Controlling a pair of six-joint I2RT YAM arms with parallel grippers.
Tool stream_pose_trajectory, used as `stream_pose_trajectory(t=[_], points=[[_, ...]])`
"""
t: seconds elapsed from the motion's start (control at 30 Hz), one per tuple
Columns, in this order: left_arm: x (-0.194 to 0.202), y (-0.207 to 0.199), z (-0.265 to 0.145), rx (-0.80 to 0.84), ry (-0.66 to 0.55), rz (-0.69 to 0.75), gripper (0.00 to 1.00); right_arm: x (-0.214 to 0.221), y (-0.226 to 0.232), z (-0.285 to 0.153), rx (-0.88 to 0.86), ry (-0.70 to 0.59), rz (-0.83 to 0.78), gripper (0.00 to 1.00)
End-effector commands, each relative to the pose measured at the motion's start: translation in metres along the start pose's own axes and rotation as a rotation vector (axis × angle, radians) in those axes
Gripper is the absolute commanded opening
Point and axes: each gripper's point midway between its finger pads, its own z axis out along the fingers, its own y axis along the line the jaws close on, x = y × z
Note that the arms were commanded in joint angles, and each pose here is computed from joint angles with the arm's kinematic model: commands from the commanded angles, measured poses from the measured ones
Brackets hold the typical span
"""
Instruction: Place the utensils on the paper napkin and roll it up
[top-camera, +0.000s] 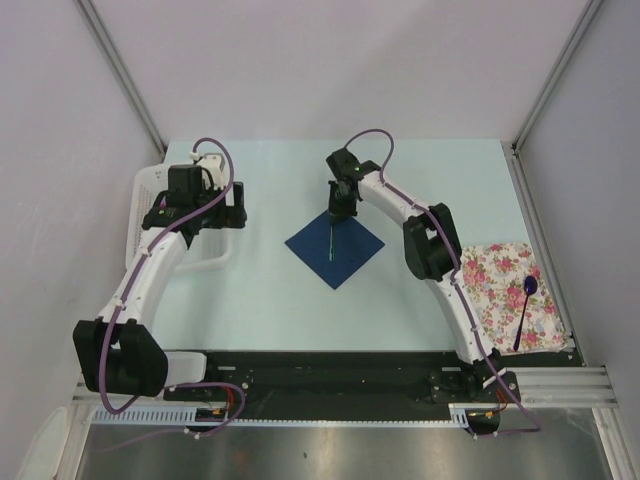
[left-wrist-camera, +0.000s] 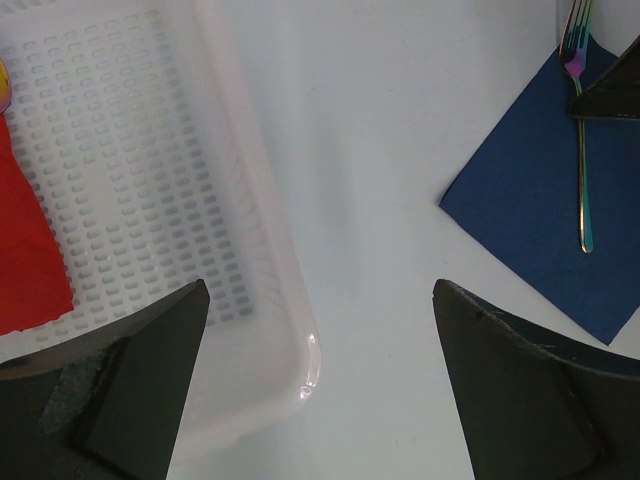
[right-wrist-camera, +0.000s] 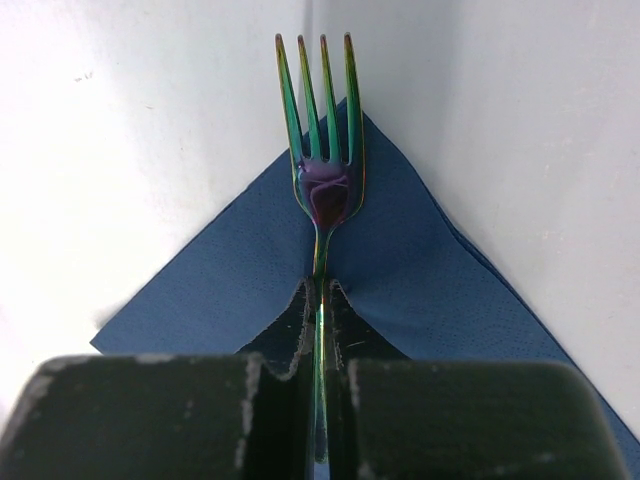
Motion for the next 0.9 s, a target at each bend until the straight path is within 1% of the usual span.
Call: stream_pose_trajectory(t=[0.0, 0.2, 0.23, 0.3, 0.47, 0.57, 0.67, 0.73, 0.77, 0.87], points=[[-0.007, -0.002, 0.001, 0.014, -0.031, -0.016, 1.00, -0.002, 0.011, -0.023, -0.018, -0.020, -0.020, 0.00], [-0.009, -0.002, 0.002, 0.016, -0.038, -0.018, 1.00, 0.004, 0.011, -0.021, -0.018, -0.005, -0.056, 0.00], [-0.009, -0.002, 0.002, 0.017, -0.038, -0.017, 1.00, 0.005, 0.011, -0.020, -0.019, -0.001, -0.054, 0.04], [-0.009, -0.001, 0.002, 0.014, -0.040, -0.013, 1.00, 0.008, 0.012, -0.020, -0.020, 0.006, -0.059, 0.06], [-0.009, -0.001, 0.002, 0.014, -0.038, -0.014, 1.00, 0.010, 0.010, -0.019, -0.017, 0.011, -0.050, 0.28], [-0.010, -0.001, 0.002, 0.013, -0.040, -0.012, 1.00, 0.009, 0.010, -0.021, -0.021, 0.012, -0.044, 0.34], [-0.011, -0.001, 0.000, 0.012, -0.043, -0.011, 0.99, -0.001, 0.011, -0.032, -0.033, -0.014, -0.037, 0.39], [-0.012, -0.001, -0.001, 0.011, -0.045, -0.008, 1.00, -0.014, 0.014, -0.045, -0.051, -0.052, -0.047, 0.43], [-0.012, -0.001, -0.002, 0.015, -0.046, -0.008, 1.00, -0.020, 0.014, -0.051, -0.056, -0.068, -0.050, 0.48], [-0.017, -0.003, -0.003, 0.024, -0.055, -0.006, 1.00, -0.043, 0.015, -0.078, -0.082, -0.140, -0.076, 0.54]])
